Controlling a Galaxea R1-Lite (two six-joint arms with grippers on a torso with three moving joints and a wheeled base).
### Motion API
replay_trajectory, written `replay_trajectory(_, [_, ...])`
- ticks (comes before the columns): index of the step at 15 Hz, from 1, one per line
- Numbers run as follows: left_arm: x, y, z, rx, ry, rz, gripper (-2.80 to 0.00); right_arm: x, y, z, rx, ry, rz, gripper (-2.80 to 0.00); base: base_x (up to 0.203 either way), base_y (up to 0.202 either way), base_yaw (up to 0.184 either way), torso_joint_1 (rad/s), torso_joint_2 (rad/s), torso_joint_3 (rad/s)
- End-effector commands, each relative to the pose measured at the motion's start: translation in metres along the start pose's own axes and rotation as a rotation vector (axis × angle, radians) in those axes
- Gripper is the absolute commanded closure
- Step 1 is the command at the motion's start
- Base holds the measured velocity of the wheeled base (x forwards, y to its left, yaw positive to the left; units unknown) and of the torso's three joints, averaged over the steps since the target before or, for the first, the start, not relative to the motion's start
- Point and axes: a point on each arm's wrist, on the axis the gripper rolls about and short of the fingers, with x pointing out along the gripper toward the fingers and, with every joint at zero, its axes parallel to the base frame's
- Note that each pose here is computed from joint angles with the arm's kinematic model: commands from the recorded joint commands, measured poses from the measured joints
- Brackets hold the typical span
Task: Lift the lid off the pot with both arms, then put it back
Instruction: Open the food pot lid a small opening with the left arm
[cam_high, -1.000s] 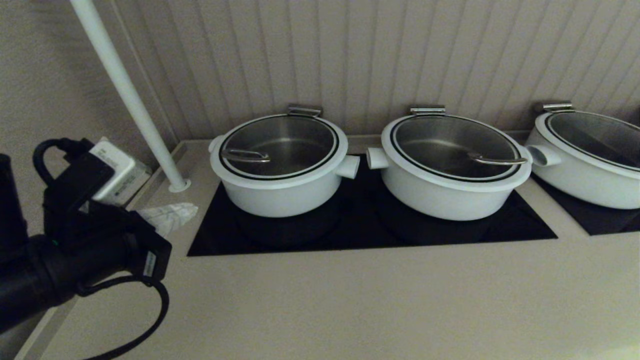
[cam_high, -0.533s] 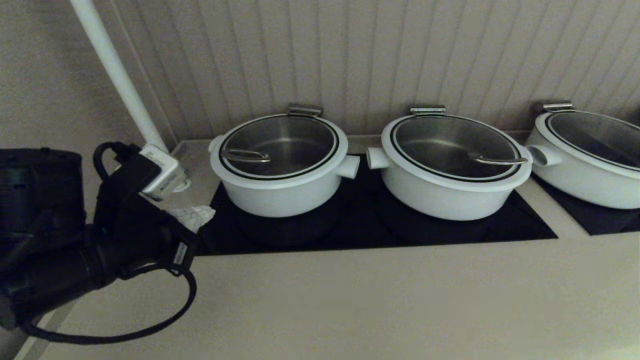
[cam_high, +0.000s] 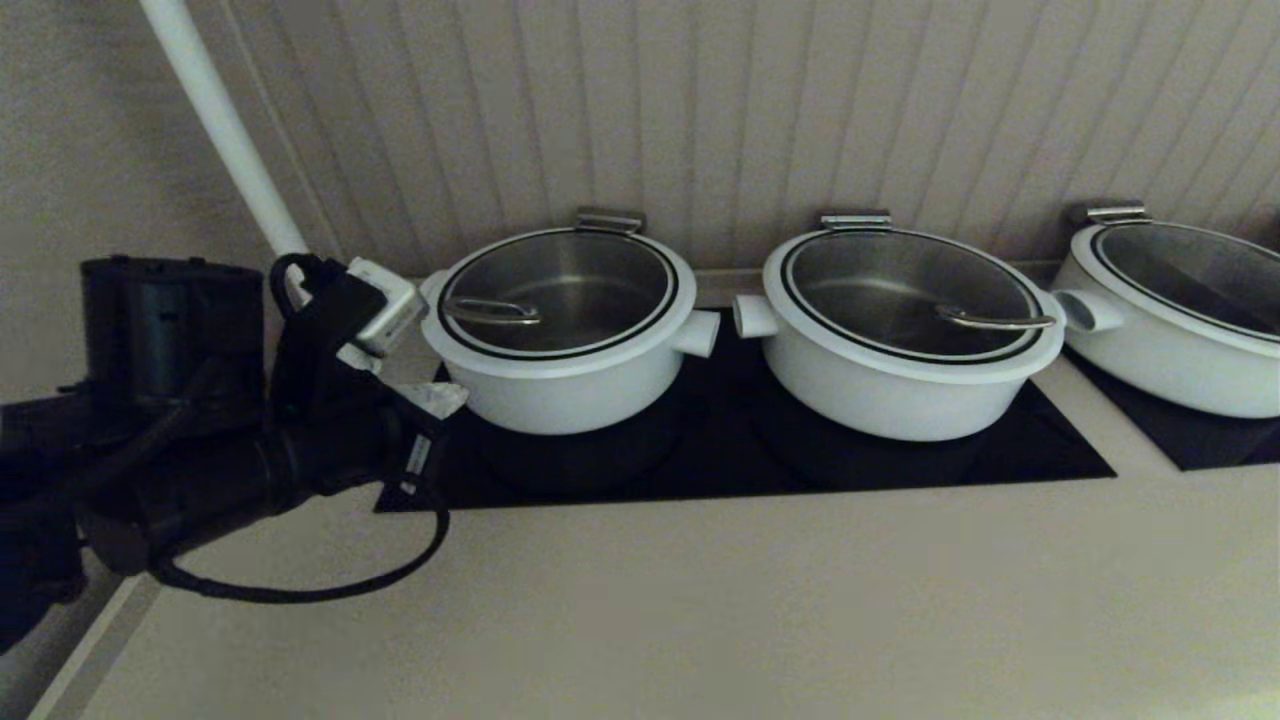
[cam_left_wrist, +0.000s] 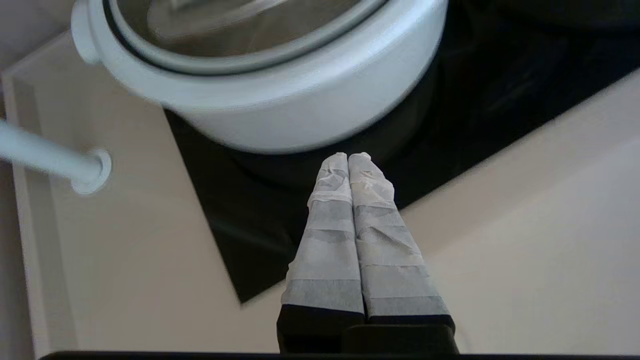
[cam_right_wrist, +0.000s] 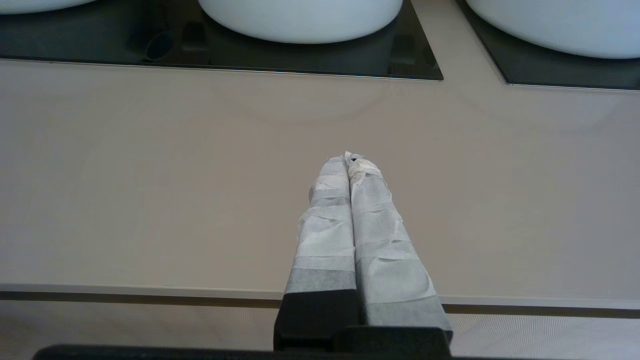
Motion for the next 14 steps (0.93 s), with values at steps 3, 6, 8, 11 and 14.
replay_trajectory(3, [0.035,-0.003,0.0,-0.003,-0.05,0.033,0.0,0.0,0.0,0.0,0.0,0.003,0.001,0.0,0.0,0.0,0.0,0.0,0.0,0.0])
replay_trajectory(6, [0.044,-0.002,0.007,-0.005,-0.064,0.038,0.0,0.0,0.0,0.0,0.0,0.003,0.001,0.0,0.0,0.0,0.0,0.0,0.0,0.0])
replay_trajectory(8, [0.05,-0.002,0.009,-0.006,-0.065,0.039,0.0,0.0,0.0,0.0,0.0,0.003,0.001,0.0,0.0,0.0,0.0,0.0,0.0,0.0])
replay_trajectory(11, [0.057,0.0,0.013,-0.008,-0.074,0.046,0.0,0.0,0.0,0.0,0.0,0.003,0.001,0.0,0.0,0.0,0.0,0.0,0.0,0.0])
replay_trajectory(14, [0.062,0.001,0.013,-0.011,-0.068,0.049,0.0,0.0,0.0,0.0,0.0,0.001,0.0,0.0,0.0,0.0,0.0,0.0,0.0,0.0])
